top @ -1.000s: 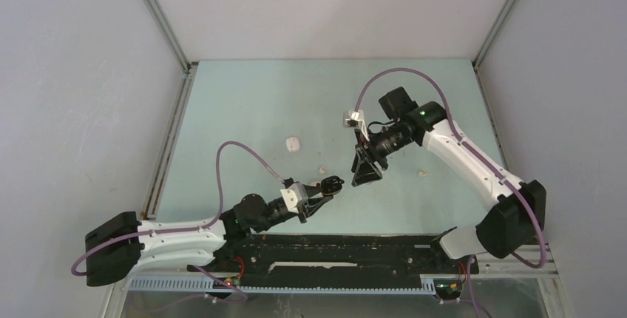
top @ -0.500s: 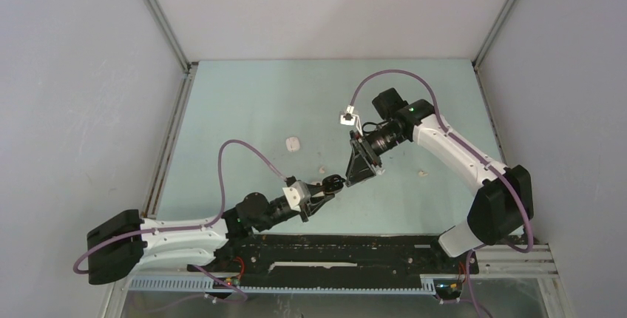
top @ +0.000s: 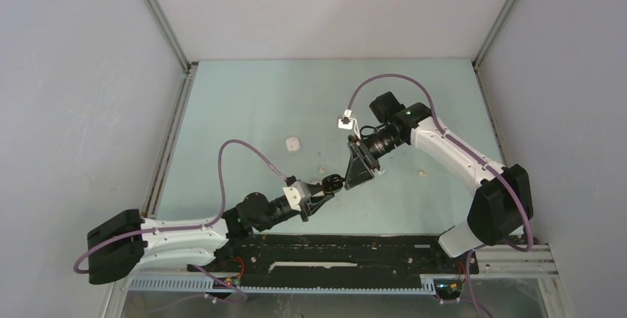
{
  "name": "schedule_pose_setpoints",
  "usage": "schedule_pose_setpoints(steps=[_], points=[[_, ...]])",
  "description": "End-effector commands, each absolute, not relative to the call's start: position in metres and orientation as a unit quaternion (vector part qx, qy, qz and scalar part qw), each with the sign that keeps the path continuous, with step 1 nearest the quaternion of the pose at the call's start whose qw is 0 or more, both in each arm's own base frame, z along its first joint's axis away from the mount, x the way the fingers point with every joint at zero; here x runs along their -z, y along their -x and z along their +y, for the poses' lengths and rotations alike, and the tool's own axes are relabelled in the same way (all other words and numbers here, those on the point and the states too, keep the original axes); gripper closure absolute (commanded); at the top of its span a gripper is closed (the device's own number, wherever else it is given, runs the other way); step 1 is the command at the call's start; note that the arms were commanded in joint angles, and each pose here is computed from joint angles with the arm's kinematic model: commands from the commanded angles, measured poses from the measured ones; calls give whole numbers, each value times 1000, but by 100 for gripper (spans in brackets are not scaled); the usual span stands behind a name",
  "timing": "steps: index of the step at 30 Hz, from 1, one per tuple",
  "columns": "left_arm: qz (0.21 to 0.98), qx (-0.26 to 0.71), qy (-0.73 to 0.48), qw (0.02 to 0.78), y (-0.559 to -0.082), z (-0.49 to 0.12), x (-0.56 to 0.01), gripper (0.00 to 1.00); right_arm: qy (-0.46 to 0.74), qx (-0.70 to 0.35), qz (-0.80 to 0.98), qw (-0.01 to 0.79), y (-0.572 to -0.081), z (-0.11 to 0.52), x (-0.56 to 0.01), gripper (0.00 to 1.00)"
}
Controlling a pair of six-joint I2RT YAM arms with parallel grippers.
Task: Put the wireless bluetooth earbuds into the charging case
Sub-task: Place the earbud in the charging case.
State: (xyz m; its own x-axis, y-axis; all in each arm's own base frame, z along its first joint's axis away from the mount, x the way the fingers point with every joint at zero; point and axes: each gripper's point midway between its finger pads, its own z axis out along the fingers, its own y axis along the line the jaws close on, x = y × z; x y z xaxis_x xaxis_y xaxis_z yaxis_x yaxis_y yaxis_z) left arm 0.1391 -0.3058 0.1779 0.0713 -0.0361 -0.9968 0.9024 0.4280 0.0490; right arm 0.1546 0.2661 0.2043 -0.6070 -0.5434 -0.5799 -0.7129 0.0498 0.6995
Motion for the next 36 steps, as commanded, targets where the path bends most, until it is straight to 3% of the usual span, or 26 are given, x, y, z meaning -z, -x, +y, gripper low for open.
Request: schedule_pose_setpoints(steps=[1, 12, 36], points=[[548, 391, -358, 647, -142, -313, -207, 100, 441, -539, 712, 88, -151, 269, -211, 51], [552, 388, -351, 649, -146, -315, -208, 100, 449, -540, 706, 88, -143, 269, -218, 57], [549, 397, -356, 644, -145, -323, -210, 100, 468, -512, 716, 85, -129, 271, -208, 59]])
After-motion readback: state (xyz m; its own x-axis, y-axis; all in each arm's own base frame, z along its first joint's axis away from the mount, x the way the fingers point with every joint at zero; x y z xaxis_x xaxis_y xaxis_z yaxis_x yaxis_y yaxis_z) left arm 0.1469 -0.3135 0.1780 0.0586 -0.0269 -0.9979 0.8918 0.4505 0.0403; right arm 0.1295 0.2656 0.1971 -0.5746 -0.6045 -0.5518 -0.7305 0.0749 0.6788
